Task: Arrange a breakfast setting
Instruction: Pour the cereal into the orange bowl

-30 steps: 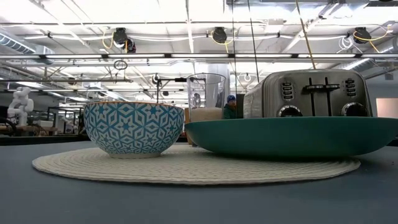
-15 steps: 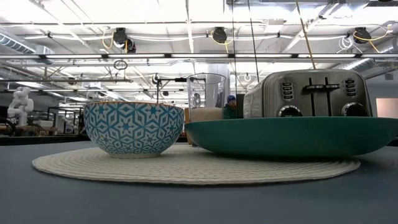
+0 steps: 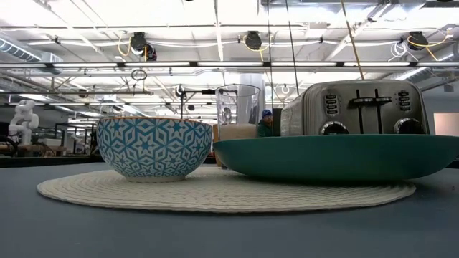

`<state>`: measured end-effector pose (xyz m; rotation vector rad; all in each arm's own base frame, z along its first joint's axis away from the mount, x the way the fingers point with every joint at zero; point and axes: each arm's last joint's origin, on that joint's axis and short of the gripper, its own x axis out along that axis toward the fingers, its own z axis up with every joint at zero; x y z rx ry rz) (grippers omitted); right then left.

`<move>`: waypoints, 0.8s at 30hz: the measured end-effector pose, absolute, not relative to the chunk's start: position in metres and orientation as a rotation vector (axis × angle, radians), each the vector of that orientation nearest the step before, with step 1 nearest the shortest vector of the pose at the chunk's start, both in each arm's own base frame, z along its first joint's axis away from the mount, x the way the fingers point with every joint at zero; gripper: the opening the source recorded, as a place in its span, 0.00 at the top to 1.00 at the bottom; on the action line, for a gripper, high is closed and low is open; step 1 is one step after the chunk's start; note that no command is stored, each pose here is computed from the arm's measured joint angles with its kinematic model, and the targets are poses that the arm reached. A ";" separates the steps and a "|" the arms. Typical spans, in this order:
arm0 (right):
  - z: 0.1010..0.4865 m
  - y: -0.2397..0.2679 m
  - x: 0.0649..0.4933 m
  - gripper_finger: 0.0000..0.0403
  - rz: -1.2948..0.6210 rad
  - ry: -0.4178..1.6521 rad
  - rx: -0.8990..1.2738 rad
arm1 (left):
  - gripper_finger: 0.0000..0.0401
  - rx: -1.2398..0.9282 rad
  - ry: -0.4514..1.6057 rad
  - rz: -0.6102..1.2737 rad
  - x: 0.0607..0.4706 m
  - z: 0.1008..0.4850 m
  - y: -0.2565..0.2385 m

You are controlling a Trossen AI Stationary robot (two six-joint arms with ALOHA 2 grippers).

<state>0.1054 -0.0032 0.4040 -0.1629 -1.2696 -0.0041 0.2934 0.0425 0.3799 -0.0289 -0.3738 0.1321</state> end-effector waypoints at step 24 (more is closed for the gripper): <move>0.398 -0.004 0.124 0.46 -0.003 -1.193 -0.162 | 0.02 0.045 -0.402 0.025 0.420 0.411 0.054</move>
